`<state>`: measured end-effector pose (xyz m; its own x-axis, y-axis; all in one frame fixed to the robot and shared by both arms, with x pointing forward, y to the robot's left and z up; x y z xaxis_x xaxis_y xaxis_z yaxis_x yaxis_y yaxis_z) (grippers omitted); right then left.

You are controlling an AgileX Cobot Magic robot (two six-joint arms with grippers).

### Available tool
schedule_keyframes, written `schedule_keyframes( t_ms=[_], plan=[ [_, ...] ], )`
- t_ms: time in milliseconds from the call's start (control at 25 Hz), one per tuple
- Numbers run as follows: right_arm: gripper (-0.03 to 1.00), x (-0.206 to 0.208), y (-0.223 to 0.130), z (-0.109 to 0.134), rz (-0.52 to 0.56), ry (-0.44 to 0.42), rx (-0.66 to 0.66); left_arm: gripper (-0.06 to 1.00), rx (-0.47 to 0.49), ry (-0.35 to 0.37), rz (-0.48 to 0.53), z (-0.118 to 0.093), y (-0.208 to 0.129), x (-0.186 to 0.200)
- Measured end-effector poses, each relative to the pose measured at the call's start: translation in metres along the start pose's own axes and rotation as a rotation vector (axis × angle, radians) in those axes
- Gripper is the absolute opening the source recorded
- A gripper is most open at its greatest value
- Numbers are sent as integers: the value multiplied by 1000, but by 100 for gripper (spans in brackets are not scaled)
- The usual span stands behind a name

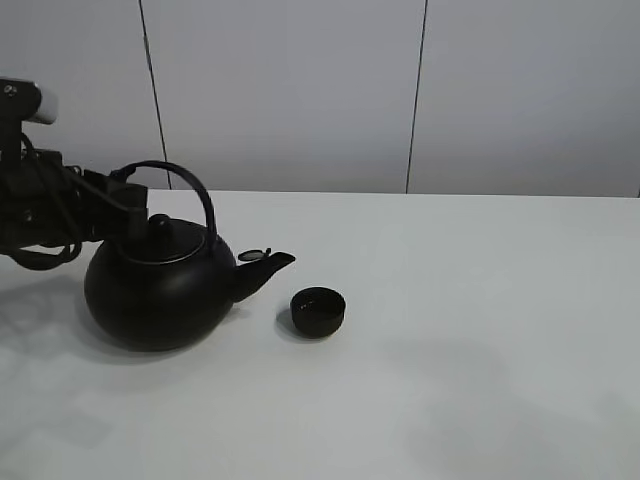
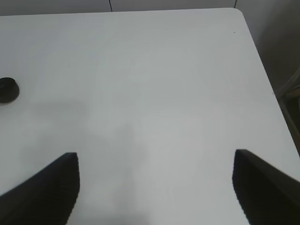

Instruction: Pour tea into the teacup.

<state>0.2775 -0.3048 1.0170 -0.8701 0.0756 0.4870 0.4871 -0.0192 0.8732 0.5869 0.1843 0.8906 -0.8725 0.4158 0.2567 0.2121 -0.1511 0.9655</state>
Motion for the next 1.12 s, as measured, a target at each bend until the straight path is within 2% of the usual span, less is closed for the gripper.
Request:
schedule_keyframes(
  t_ms=[160, 360, 560, 680, 840, 920, 1120],
  plan=[
    [61, 0, 0, 0, 0, 0, 0, 38, 21, -7, -70, -3, 5, 11],
    [61, 0, 0, 0, 0, 0, 0, 57, 39, -8, -88, -5, 5, 21],
    [61, 0, 0, 0, 0, 0, 0, 62, 31, -17, -91, -9, 16, 37],
    [61, 0, 0, 0, 1, 0, 0, 63, 11, -42, -53, -14, 25, 47],
    [61, 0, 0, 0, 0, 0, 0, 64, -22, -59, 18, -22, 60, 67],
    [61, 0, 0, 0, 0, 0, 0, 67, -54, -27, 60, -19, 89, 78],
    [61, 0, 0, 0, 0, 0, 0, 69, -58, 205, 162, 13, 177, 124]
  ],
)
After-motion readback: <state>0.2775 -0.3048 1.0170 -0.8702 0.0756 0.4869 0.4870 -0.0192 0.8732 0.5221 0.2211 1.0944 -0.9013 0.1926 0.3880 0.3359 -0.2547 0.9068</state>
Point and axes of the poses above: a point on each arm's last joint axis where the gripper is mounted, x pointing back along that axis away from the gripper, z along the wrist's bending axis when the last joint is at zero, y = z × x, the point moved 5 cm from there along -x, pointing out along that axis toward the gripper, and after that the axes turned 2 degrees about -x, right-handed, at the moved point
